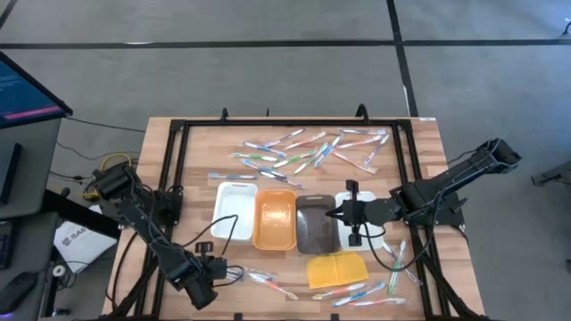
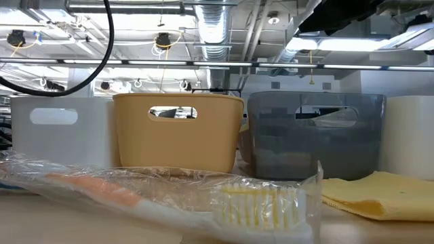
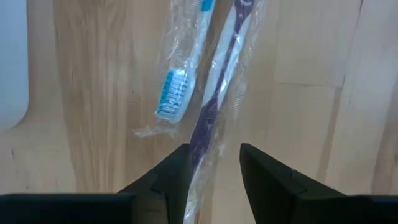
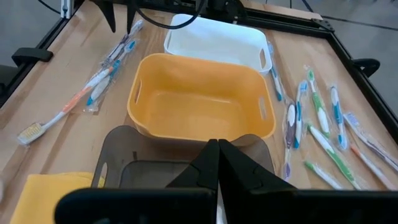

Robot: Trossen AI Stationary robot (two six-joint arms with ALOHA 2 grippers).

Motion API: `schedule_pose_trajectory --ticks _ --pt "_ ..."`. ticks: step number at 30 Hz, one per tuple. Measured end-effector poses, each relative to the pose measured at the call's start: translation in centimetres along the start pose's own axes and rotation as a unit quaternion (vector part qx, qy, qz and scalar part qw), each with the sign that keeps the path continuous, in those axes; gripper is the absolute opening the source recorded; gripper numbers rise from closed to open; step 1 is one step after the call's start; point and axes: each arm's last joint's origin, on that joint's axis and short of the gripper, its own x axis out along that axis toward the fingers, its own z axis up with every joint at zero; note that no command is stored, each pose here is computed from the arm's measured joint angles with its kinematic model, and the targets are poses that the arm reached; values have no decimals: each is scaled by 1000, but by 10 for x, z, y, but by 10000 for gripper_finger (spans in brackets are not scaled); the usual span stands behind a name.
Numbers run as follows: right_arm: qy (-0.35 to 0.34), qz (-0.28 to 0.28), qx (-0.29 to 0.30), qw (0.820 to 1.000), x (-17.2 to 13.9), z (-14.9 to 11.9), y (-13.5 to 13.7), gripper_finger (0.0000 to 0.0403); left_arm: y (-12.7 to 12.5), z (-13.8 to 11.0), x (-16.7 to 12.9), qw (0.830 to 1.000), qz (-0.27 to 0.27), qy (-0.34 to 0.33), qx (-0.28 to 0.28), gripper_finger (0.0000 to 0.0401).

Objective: Pick & Place Toothbrushes
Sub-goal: Put the purple toothbrush into the right white bin

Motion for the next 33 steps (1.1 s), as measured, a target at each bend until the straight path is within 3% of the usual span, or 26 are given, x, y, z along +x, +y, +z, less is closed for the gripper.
schedule_pose_trajectory --ticks 33 --pt "12 -1 3 1000 0 -2 0 0 5 7 3 1000 -5 15 21 136"
